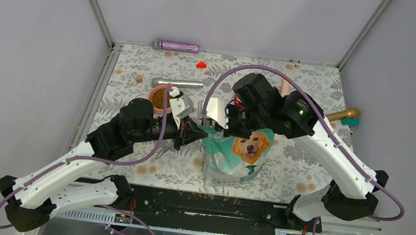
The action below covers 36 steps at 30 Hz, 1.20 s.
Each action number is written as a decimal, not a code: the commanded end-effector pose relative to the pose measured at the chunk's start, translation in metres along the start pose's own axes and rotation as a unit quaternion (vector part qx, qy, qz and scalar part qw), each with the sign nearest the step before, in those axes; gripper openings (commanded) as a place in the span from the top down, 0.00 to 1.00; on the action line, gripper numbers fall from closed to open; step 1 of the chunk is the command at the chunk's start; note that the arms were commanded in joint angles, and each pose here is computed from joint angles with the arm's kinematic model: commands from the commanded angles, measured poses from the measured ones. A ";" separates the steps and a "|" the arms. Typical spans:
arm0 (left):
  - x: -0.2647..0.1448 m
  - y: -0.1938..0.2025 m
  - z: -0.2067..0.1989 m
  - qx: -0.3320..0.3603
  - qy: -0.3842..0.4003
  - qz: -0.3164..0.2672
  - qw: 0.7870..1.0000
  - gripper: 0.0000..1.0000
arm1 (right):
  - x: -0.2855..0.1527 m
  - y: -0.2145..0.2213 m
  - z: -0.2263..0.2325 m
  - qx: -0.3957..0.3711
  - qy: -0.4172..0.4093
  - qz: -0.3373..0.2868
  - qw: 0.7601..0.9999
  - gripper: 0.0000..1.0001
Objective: Serve the pet food
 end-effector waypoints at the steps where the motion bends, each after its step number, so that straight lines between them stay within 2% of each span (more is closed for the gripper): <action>1: -0.013 -0.036 -0.011 0.037 0.015 -0.088 0.995 1.00 | -0.026 0.012 0.001 -0.042 0.013 0.039 0.998 1.00; 6: -0.014 -0.035 -0.011 0.041 0.019 -0.084 0.996 1.00 | -0.041 0.007 -0.001 -0.055 0.020 0.027 0.998 1.00; 10: -0.014 -0.034 -0.012 0.041 0.021 -0.083 0.995 1.00 | -0.046 0.009 -0.011 -0.051 0.046 0.044 0.997 0.80; 13: -0.016 -0.035 -0.013 0.043 0.021 -0.086 0.995 1.00 | -0.047 0.013 -0.014 -0.049 0.039 0.050 0.997 0.78; 15: -0.016 -0.035 -0.012 0.044 0.021 -0.087 0.995 1.00 | -0.047 0.016 -0.014 -0.050 0.032 0.052 0.997 0.81; 17: -0.016 -0.035 -0.012 0.045 0.021 -0.086 0.995 1.00 | -0.046 0.019 -0.014 -0.057 0.021 0.057 0.997 0.99; 23: -0.016 -0.035 -0.013 0.048 0.023 -0.086 0.995 1.00 | -0.053 0.023 -0.011 -0.060 0.002 0.054 0.997 1.00; 25: -0.017 -0.035 -0.013 0.048 0.024 -0.086 0.995 1.00 | -0.056 0.027 -0.012 -0.065 0.005 0.068 0.996 0.85; 28: -0.017 -0.035 -0.013 0.050 0.025 -0.086 0.995 1.00 | -0.056 0.033 -0.012 -0.070 0.008 0.084 0.994 0.77; 29: -0.017 -0.035 -0.013 0.050 0.025 -0.086 0.995 1.00 | -0.054 0.036 -0.011 -0.071 0.003 0.090 0.993 0.81; 31: -0.017 -0.035 -0.013 0.051 0.026 -0.087 0.995 1.00 | -0.053 0.039 -0.012 -0.071 0.000 0.098 0.993 0.99; 36: -0.017 -0.036 -0.014 0.052 0.027 -0.087 0.994 1.00 | -0.059 0.039 -0.012 -0.070 0.002 0.094 0.993 1.00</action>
Point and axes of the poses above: each gripper's point midway between its finger pads, its own x axis out along the fingers, its own z axis along the line the jaws close on, y = z × x, the point moved 8 cm from there along -x, back along the fingers, and after that the axes turned 5 degrees about -x, right-handed, at the moved point
